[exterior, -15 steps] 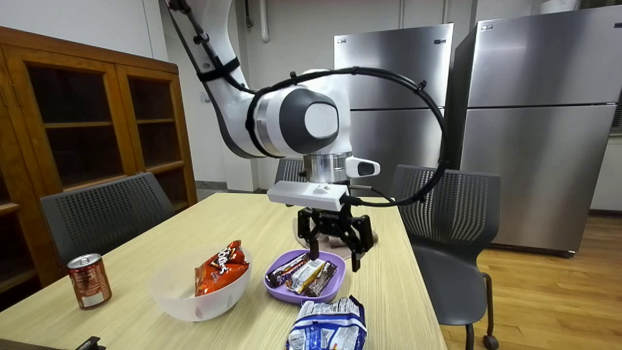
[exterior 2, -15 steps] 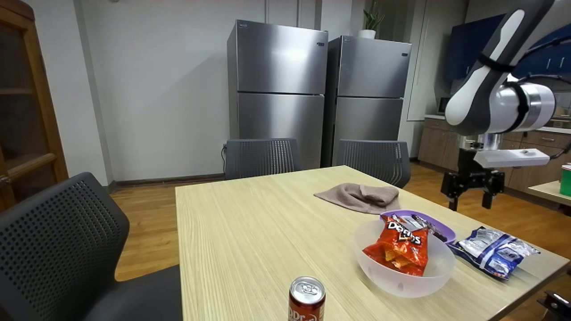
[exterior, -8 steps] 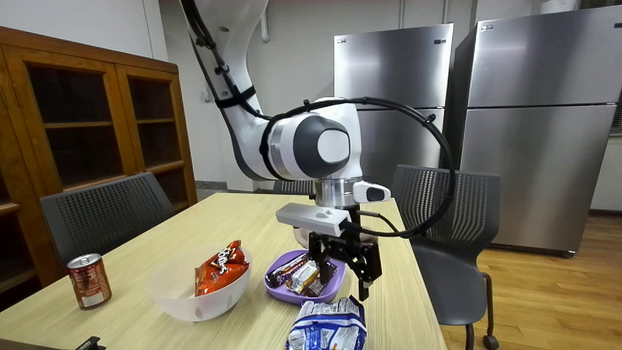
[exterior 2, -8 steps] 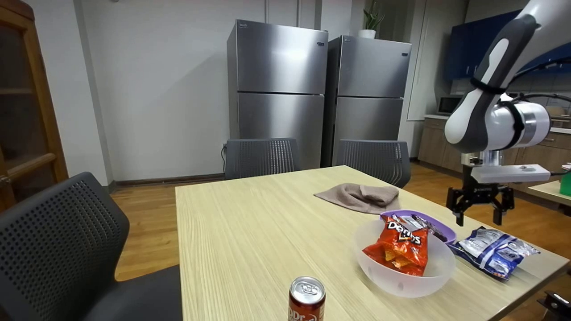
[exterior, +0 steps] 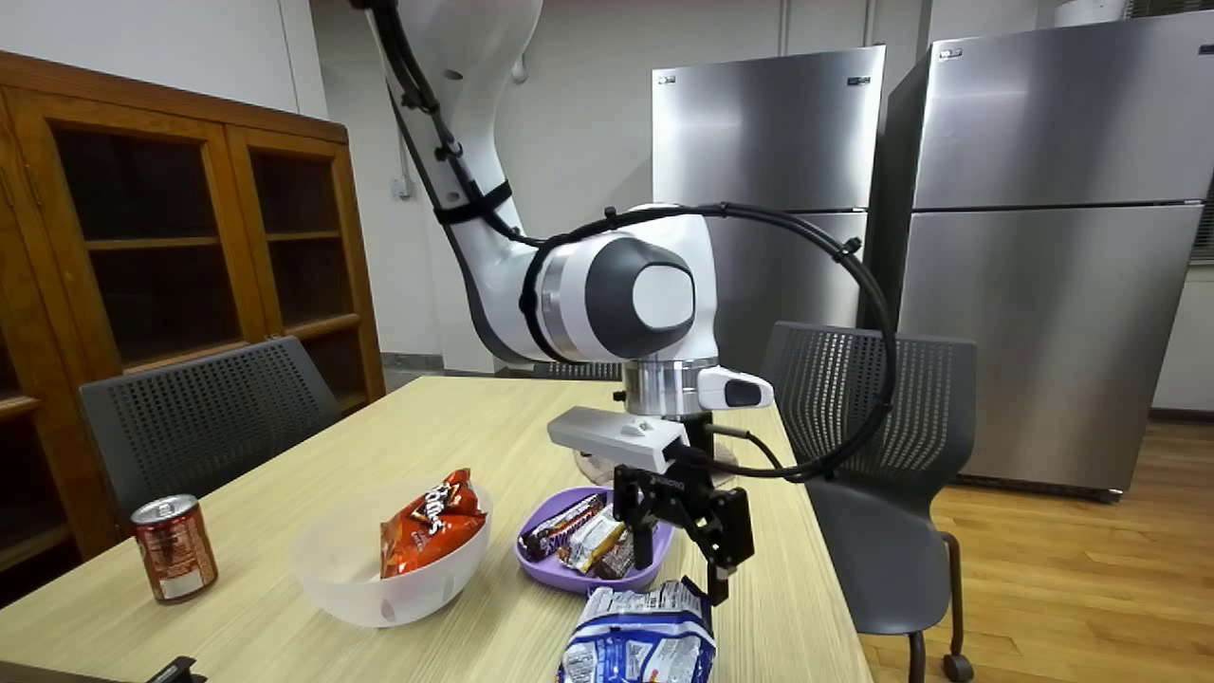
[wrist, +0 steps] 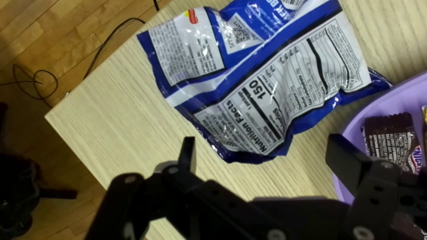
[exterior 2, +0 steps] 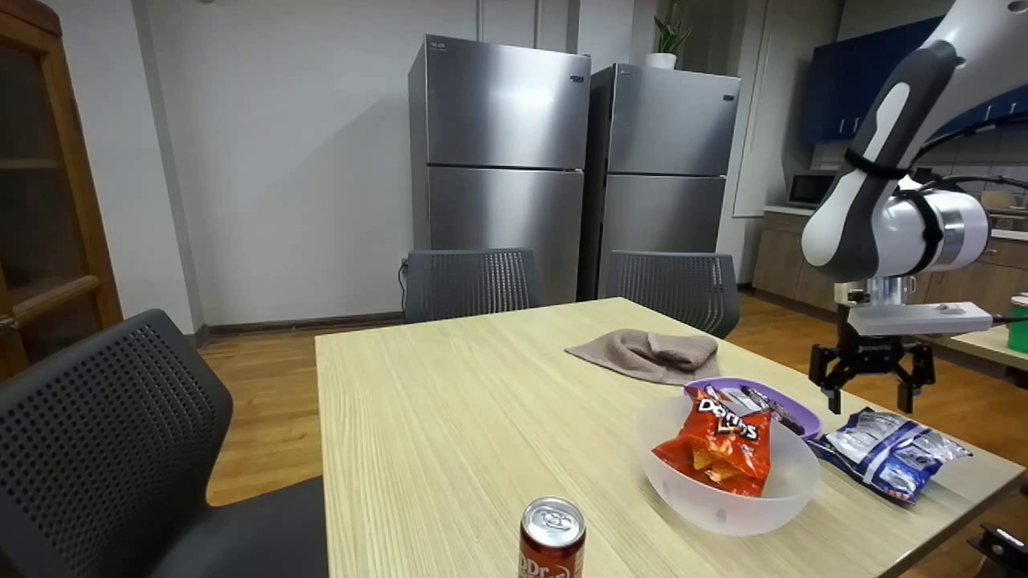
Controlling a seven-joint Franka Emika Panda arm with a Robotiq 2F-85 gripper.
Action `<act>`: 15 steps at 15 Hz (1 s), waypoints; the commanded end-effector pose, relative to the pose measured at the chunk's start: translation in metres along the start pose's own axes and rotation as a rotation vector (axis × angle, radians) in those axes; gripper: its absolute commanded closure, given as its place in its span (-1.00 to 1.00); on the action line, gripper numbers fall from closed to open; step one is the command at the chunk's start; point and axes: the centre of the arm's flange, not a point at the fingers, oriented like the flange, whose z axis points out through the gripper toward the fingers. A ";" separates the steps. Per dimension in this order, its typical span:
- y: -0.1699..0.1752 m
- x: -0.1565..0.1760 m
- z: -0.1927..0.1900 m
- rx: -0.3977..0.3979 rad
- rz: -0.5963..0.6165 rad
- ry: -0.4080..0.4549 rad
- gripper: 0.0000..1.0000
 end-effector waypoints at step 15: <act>-0.005 0.020 0.016 -0.026 0.050 -0.047 -0.31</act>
